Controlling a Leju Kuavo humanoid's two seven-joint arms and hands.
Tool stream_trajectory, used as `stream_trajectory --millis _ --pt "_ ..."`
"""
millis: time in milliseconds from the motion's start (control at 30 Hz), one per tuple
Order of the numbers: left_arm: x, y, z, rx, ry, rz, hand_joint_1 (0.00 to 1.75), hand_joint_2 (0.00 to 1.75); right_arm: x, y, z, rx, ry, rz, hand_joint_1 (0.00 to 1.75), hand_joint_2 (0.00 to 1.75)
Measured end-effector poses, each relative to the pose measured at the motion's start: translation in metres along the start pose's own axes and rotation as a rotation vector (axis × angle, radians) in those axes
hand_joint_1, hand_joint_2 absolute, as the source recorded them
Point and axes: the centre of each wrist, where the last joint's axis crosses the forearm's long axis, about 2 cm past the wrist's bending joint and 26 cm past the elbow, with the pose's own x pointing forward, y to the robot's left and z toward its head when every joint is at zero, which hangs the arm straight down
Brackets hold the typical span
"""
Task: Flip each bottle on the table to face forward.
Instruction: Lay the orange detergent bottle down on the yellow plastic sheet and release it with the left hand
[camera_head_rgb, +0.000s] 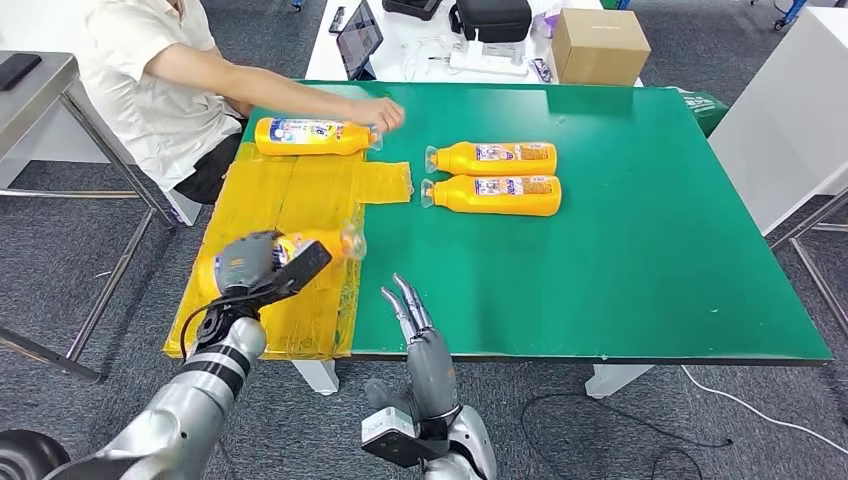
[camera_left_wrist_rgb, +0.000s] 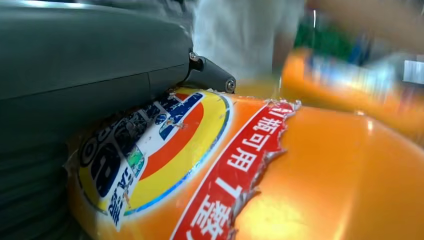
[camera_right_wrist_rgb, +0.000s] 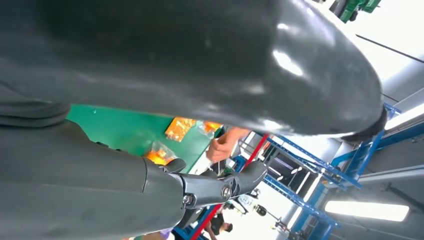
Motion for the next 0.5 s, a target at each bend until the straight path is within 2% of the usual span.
stream_trajectory --millis 200,267,333,400,500 --pt "-0.001 0.002 -0.012 -0.173 0.024 -0.031 1.56 1.75 0.001 0.002 -0.001 0.002 0.000 -0.013 0.00 0.00" --pt "-0.002 0.006 -0.016 -0.236 0.030 -0.029 0.99 1.75 0.001 0.002 -0.001 -0.003 0.007 -0.022 0.00 0.00" --pt "-0.003 0.009 -0.019 -0.271 0.026 -0.029 0.25 1.75 0.001 0.002 -0.001 -0.011 0.017 -0.031 0.00 0.00" --pt "-0.005 0.009 -0.020 -0.292 0.009 -0.028 0.02 1.75 0.001 0.002 -0.001 -0.015 0.023 -0.037 0.00 0.00" --pt "-0.007 0.008 -0.019 -0.331 -0.028 -0.021 0.00 1.75 0.001 0.002 -0.001 -0.019 0.029 -0.043 0.00 0.00"
